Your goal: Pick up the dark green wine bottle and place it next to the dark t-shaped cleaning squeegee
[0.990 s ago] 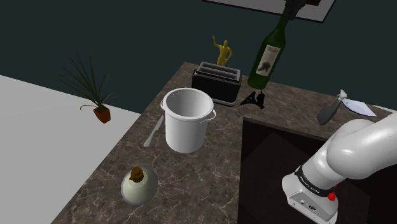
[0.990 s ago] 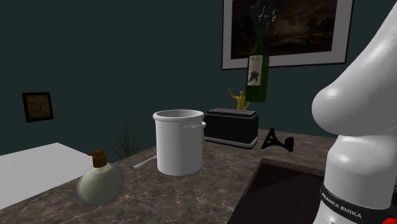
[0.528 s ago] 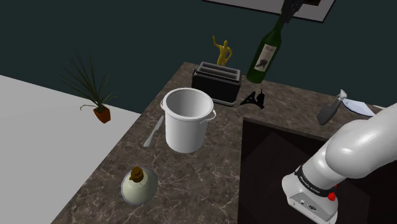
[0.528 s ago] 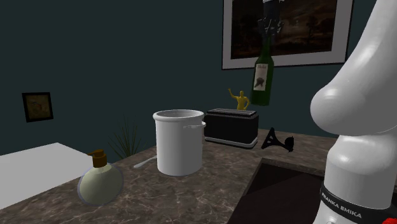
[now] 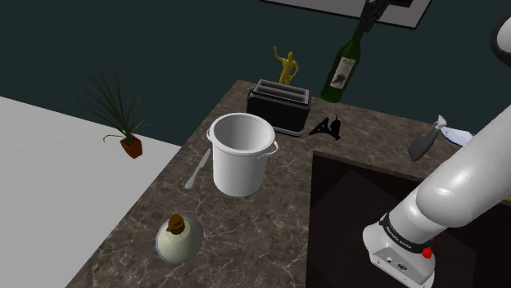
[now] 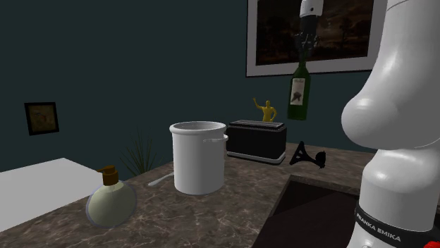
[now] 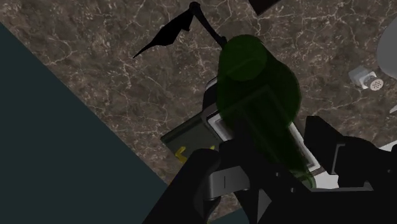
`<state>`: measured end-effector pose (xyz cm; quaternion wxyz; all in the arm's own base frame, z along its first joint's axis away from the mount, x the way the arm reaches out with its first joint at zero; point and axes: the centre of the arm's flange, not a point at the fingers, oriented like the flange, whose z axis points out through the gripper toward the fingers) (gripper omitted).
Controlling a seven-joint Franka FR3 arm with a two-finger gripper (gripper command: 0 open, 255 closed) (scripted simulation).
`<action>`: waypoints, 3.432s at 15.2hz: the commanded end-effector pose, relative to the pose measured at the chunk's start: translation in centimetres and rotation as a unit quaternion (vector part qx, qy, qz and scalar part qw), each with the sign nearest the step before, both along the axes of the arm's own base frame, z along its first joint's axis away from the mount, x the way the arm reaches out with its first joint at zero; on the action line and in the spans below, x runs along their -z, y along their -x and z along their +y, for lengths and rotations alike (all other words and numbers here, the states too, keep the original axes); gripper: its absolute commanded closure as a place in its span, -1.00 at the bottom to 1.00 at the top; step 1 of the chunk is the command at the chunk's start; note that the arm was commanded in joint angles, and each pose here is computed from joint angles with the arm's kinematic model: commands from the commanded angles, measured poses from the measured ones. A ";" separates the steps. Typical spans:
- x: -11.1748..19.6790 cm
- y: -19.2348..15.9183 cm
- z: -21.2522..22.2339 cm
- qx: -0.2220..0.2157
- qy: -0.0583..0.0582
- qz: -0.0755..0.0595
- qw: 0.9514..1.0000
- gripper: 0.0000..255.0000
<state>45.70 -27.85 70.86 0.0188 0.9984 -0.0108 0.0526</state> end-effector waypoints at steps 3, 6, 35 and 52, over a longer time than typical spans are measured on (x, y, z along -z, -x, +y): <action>1.5 -2.3 -4.7 -0.001 0.001 0.000 1.000 1.00; 2.4 -3.9 -8.2 -0.001 0.001 0.000 1.000 1.00; 16.8 -6.5 -14.1 -0.001 0.001 0.000 1.000 1.00; 23.9 -6.5 -14.1 -0.001 0.001 0.000 1.000 1.00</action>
